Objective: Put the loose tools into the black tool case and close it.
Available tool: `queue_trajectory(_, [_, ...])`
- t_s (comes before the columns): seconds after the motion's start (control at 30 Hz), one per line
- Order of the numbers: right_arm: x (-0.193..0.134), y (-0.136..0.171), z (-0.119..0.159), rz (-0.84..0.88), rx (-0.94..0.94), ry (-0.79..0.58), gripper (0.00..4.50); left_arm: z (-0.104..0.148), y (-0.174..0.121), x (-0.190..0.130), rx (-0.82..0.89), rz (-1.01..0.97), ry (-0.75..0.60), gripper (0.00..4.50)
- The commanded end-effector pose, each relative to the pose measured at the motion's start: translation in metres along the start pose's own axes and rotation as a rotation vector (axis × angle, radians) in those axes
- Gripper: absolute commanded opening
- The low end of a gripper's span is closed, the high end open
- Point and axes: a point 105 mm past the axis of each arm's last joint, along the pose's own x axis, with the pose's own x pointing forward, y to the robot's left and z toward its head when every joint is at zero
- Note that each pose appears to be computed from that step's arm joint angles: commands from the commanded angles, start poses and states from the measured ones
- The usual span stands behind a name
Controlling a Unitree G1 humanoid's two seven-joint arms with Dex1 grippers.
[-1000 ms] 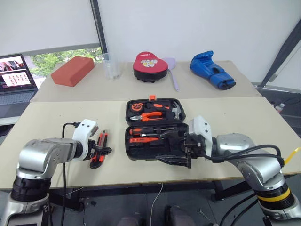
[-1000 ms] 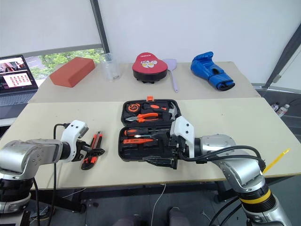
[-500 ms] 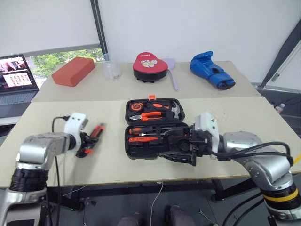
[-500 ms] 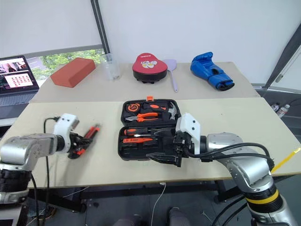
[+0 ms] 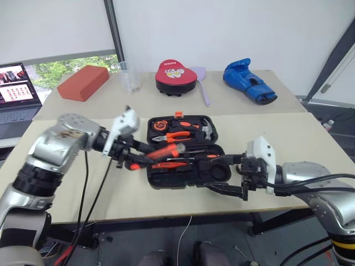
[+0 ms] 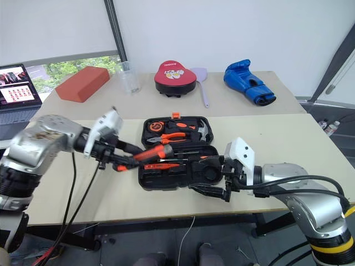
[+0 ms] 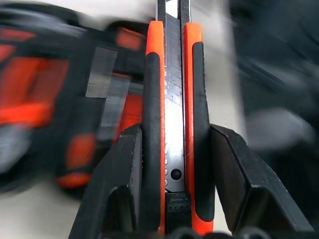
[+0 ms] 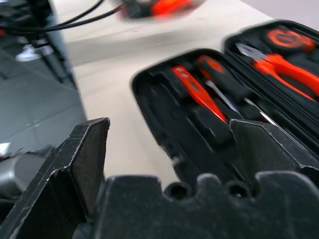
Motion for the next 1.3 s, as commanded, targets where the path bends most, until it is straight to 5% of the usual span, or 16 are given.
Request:
queue_trajectory(0.03, [-0.009, 0.007, 0.01, -0.033, -0.026, -0.028, 4.5, 0.009, 0.01, 0.021, 0.069, -0.04, 0.023, 1.55])
queue_trajectory(0.53, [-0.012, 0.005, 0.008, -0.153, 0.009, -0.059, 4.5, 0.002, 0.039, 0.067, -0.043, -0.077, 0.083, 1.55])
queue_trajectory(0.9, [-0.011, 0.0, 0.008, -0.172, 0.015, -0.069, 4.5, -0.006, 0.024, 0.07, -0.084, -0.156, 0.119, 1.55])
queue_trajectory(0.97, [-0.01, -0.001, 0.008, -0.172, 0.015, -0.07, 4.5, -0.006, 0.02, 0.07, -0.074, -0.168, 0.121, 2.54])
queue_trajectory(1.13, [-0.008, -0.001, 0.008, -0.168, 0.015, -0.07, 4.5, 0.011, 0.033, 0.066, -0.063, -0.09, 0.023, 4.21])
queue_trajectory(1.3, [-0.008, 0.0, 0.007, -0.163, 0.015, -0.069, 4.5, 0.021, 0.038, 0.056, -0.026, -0.056, -0.035, 4.36])
